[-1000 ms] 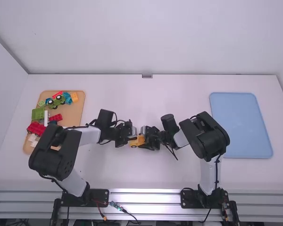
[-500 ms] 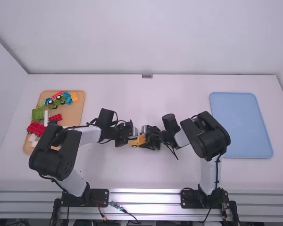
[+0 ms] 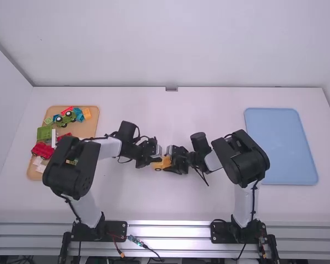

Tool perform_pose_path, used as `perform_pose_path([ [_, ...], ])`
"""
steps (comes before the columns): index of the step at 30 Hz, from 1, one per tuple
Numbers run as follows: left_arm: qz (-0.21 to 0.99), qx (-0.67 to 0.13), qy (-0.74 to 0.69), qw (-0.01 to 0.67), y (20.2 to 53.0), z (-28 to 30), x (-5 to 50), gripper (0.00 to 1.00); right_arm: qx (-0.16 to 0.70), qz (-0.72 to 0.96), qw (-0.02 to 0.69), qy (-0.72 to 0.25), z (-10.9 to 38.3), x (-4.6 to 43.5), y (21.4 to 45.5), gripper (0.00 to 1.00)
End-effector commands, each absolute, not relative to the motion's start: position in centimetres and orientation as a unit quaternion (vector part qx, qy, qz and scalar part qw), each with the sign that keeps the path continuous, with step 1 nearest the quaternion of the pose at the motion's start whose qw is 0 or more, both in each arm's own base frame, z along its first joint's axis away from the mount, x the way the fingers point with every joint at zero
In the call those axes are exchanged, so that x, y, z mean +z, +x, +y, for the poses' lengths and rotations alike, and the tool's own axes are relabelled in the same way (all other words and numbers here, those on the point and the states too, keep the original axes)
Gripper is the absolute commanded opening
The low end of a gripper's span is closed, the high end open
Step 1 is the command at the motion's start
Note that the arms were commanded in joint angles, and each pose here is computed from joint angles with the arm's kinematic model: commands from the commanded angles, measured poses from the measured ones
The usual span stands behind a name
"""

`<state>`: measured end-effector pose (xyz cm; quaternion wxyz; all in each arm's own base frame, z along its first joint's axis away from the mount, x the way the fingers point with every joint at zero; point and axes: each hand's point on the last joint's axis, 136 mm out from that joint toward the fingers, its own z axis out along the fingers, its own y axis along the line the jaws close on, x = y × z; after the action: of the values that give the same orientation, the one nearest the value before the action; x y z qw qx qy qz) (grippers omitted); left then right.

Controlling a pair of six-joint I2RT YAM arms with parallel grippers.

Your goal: Assemble lego blocks to make yellow taxi

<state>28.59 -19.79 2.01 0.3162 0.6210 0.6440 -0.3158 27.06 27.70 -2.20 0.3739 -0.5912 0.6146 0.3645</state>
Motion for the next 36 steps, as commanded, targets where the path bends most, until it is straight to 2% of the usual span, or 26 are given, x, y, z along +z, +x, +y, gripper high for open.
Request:
perform_pose_path([
  [1,0.656,-0.297,0.634,0.283,27.5,-18.2,0.1,0.02,0.356,0.631,0.368,-0.583,27.3,-2.8,27.5,0.44],
  [9,0.659,-0.258,0.602,0.370,30.7,-17.0,7.4,0.02,0.353,0.633,0.368,-0.582,27.3,-2.9,27.6,0.43],
  [14,0.727,-0.206,0.519,0.400,32.8,-13.9,10.9,0.02,0.352,0.633,0.369,-0.582,27.3,-2.9,27.7,0.46],
  [17,0.783,-0.158,0.446,0.402,34.1,-10.8,12.0,0.24,0.353,0.633,0.369,-0.582,27.3,-2.9,27.7,0.51],
  [18,0.798,-0.147,0.425,0.401,34.4,-9.9,12.1,0.28,0.353,0.633,0.369,-0.582,27.3,-2.9,27.7,0.54],
  [19,0.825,-0.123,0.380,0.399,34.9,-8.2,12.3,0.38,0.353,0.634,0.368,-0.581,27.3,-2.9,27.7,0.62],
  [20,0.837,-0.113,0.358,0.399,35.2,-7.4,12.5,0.95,0.353,0.634,0.368,-0.581,27.3,-2.9,27.7,0.66],
  [21,0.848,-0.104,0.331,0.400,35.4,-6.4,12.7,0.99,0.353,0.634,0.368,-0.581,27.3,-2.9,27.7,0.70],
  [24,0.884,-0.069,0.212,0.412,36.6,-2.4,13.7,0.99,0.352,0.634,0.369,-0.581,27.3,-2.9,27.7,0.82],
  [26,0.893,-0.056,0.162,0.415,36.9,-0.8,14.0,0.99,0.352,0.635,0.369,-0.581,27.3,-2.8,27.7,0.84],
  [29,0.909,0.004,-0.018,0.417,36.9,5.5,14.5,0.99,0.352,0.636,0.368,-0.580,27.3,-2.8,27.7,0.97],
  [32,0.905,0.047,-0.099,0.410,36.1,9.3,14.5,0.99,0.354,0.656,0.367,-0.556,27.0,-2.1,28.4,0.99],
  [36,0.913,0.065,-0.098,0.391,35.1,10.6,13.8,0.99,0.330,0.684,0.364,-0.539,26.0,-0.6,29.5,0.99],
])
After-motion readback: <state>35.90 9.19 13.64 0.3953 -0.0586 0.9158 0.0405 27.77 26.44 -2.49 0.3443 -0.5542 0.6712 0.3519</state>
